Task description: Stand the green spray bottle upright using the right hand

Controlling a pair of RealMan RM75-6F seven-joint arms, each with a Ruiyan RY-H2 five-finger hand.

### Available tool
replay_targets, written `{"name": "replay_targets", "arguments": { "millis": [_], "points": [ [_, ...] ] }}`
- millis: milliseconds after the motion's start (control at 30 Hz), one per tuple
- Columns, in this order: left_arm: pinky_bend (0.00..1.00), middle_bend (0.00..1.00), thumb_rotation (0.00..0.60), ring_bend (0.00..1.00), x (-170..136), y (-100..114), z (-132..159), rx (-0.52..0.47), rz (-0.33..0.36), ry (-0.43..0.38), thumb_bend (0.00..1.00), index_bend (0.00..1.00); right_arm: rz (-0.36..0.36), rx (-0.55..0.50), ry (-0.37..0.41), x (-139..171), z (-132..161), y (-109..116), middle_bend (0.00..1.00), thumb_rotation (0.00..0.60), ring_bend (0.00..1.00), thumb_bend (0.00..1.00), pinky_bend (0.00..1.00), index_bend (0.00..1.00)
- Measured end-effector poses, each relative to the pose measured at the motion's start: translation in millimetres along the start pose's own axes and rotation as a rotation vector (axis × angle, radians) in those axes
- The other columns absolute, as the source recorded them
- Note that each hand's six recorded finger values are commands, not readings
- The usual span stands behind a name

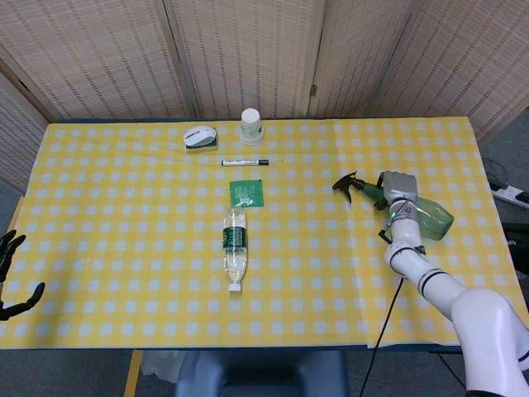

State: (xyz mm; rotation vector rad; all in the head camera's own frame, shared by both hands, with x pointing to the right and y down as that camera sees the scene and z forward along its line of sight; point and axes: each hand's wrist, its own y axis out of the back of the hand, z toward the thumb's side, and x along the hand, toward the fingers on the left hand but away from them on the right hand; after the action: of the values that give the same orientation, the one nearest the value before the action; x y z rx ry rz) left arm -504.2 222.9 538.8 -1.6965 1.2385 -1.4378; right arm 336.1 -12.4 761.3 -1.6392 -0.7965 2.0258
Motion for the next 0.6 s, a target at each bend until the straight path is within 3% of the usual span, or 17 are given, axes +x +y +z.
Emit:
{"name": "replay_targets", "arguments": {
  "millis": [333, 600],
  "points": [
    [0.0, 0.0, 0.538, 0.0, 0, -1, 1, 0.006, -0.003, 0.001, 0.4, 0.0, -0.117, -0.188, 0.127, 17, 16, 25, 0.49, 0.6, 0.57, 0.32, 0.5, 0.58],
    [0.0, 0.0, 0.535, 0.0, 1, -2, 1, 0.011, -0.01, 0.003, 0.4, 0.0, -0.28, -0.47, 0.391, 49, 39, 47, 0.49, 0.6, 0.59, 0.32, 0.48, 0.58]
  ]
}}
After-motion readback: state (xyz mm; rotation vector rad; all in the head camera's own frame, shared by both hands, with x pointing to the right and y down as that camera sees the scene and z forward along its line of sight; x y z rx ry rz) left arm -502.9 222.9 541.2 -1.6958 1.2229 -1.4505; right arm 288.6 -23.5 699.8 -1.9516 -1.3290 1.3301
